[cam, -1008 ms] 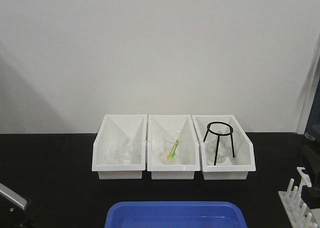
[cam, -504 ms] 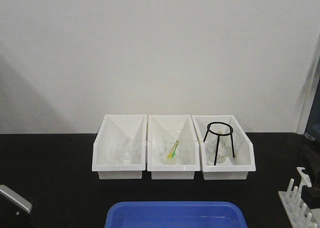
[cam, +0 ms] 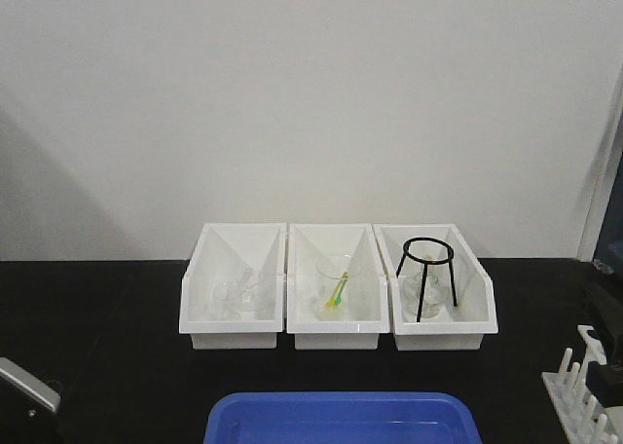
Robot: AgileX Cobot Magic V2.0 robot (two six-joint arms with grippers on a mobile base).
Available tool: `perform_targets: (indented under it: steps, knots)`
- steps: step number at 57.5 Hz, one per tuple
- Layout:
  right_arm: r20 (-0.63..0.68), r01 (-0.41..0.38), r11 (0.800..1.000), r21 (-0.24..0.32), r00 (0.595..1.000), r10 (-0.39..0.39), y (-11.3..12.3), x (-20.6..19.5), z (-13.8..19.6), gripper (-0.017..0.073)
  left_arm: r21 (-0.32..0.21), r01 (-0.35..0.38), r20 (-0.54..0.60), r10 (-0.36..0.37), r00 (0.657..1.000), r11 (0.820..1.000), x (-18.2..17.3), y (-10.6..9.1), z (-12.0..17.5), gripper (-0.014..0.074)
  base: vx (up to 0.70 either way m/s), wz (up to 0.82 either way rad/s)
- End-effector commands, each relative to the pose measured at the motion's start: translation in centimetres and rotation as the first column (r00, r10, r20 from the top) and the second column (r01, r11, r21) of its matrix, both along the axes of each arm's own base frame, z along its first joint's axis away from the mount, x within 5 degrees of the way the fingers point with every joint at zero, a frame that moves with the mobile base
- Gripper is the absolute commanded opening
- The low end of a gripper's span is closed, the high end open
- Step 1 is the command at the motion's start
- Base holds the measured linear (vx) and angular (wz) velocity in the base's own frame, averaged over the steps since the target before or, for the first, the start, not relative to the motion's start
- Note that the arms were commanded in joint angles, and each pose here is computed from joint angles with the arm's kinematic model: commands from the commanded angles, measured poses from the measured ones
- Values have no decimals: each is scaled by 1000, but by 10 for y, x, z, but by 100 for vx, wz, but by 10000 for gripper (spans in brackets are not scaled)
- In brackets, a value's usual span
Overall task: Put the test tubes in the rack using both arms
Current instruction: 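Grasp the glass test tube with the left gripper and lift it out, then carry the held test tube toward the right gripper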
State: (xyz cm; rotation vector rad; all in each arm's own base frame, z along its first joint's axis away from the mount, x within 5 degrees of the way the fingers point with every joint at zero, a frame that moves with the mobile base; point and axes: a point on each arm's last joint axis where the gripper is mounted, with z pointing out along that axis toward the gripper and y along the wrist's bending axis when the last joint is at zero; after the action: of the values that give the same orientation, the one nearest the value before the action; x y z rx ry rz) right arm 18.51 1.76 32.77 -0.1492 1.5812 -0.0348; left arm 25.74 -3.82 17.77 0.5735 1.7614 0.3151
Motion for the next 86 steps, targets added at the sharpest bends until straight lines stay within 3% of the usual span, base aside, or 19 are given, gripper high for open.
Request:
perform_targets:
  steps: [1, 14, 21, 30, 41, 47, 55, 63, 72, 79, 86]
  knots:
    - [106, 13, 1000, -10, 994, -11, -1, 0, 18, 498, -42, -9, 194, 17, 981, 999, 2, 1, 36, -22, 0, 0]
    - [100, 12, 1000, -10, 995, -10, -1, 0, 17, 498, -73, 5, 314, 18, 949, 997, -15, 3, 80, -22, 0, 0]
    - [84, 8, 1000, -11, 996, -7, -1, 0, 16, 498, -88, 22, 295, 5, 955, 996, -18, 2, 109, -22, 0, 0]
    - [41, -2, 1000, -15, 999, 2, 0, 0, 12, 498, -211, 51, 252, 4, 968, 976, -16, -2, 158, -22, 0, 0]
    - [-20, -14, 1000, 7, 1000, 14, 2, 0, 6, 498, -404, 108, 239, -9, 971, 908, -11, -15, 206, -22, 0, 0]
    - [-40, -43, 998, 39, 998, 45, 7, 0, 5, 498, -438, 178, 270, -59, 961, 881, -13, -30, 223, -22, 0, 0]
    - [-42, -162, 987, 10, 986, 162, 28, -4, 4, 498, -471, 269, 273, -151, 950, 840, -16, -58, 230, -22, 0, 0]
    - [-48, -297, 955, 24, 954, 297, 53, -12, 4, 498, -521, 344, 247, -248, 937, 782, -22, -87, 226, -22, 0, 0]
    - [-36, -423, 904, 59, 904, 426, 76, -24, 5, 498, -530, 434, 223, -374, 900, 729, -37, -121, 220, -22, 0, 0]
    - [-27, -503, 862, 63, 863, 505, 90, -33, 6, 498, -534, 491, 202, -460, 865, 688, -49, -145, 214, -22, 0, 0]
    - [-26, -547, 835, 64, 835, 549, 98, -39, 6, 498, -535, 549, 212, -526, 823, 642, -63, -163, 214, -22, 0, 0]
